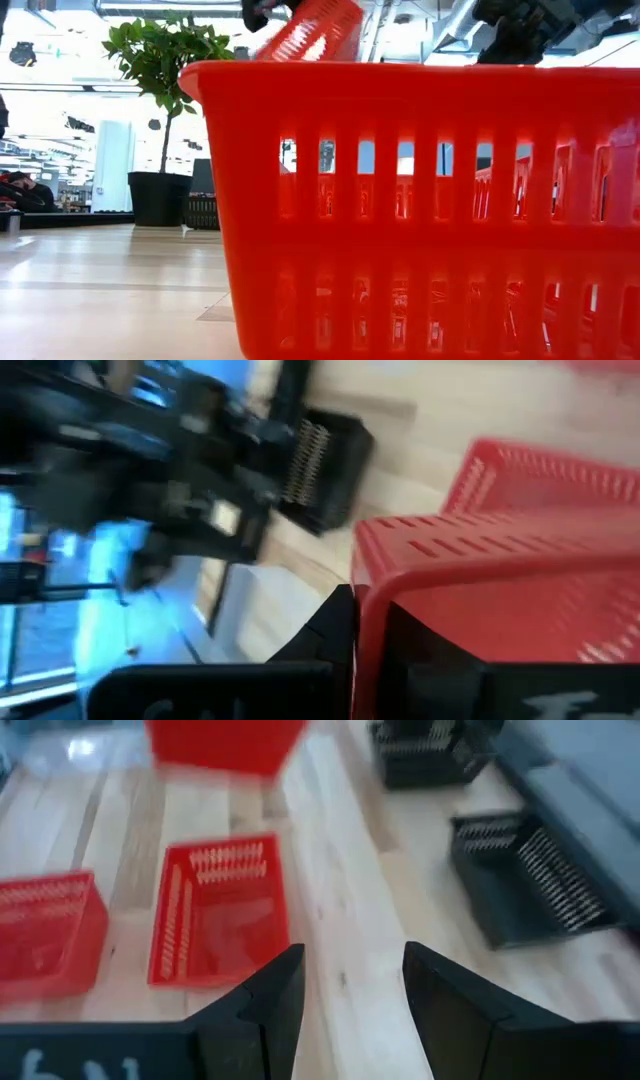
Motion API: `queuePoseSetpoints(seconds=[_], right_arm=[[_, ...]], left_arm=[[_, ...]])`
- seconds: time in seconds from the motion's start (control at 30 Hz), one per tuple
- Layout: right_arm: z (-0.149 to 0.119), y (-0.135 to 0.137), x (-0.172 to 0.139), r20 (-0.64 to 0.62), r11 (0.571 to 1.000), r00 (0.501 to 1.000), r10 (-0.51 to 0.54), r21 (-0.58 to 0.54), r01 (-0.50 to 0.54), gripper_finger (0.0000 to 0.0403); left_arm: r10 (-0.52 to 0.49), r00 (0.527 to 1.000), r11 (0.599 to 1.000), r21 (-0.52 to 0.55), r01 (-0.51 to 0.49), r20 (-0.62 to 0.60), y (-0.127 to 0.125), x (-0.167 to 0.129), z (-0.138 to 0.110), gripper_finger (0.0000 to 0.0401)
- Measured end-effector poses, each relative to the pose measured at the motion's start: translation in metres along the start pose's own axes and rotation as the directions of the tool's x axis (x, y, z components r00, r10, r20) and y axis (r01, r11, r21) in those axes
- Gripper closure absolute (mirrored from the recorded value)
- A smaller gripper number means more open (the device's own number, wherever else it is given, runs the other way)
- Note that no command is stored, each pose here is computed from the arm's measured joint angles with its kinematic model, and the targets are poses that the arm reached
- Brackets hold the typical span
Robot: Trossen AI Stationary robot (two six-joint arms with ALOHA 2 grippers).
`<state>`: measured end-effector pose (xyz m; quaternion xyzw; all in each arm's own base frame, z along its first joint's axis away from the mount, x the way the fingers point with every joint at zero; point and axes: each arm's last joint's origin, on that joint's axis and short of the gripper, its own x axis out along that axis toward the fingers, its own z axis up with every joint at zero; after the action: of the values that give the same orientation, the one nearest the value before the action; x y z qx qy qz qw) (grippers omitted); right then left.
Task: Stack baskets by color
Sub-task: Stack the top left red bin on top of the top right red bin
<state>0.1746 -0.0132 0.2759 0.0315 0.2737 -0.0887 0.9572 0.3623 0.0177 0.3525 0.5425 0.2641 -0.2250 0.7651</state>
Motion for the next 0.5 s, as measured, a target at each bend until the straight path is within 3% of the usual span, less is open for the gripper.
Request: queuePoseSetpoints(seconds=[0.2, 0.5], right_arm=[[0.001, -0.003, -0.015, 0.058, 1.000, 0.998, -0.005, 0.013, 0.004, 0.0212], [0.000, -0.003, -0.017, 0.058, 1.000, 0.998, -0.004, 0.010, 0.004, 0.0212]], left_arm=[[-0.100, 0.992, 0.993, 0.047, 0.104, -0.079, 0.021, 0.025, 0.016, 0.0401], [-0.192, 0.956, 0.960, 0.162, 0.230, -0.223, 0.013, 0.066, 0.020, 0.0401]])
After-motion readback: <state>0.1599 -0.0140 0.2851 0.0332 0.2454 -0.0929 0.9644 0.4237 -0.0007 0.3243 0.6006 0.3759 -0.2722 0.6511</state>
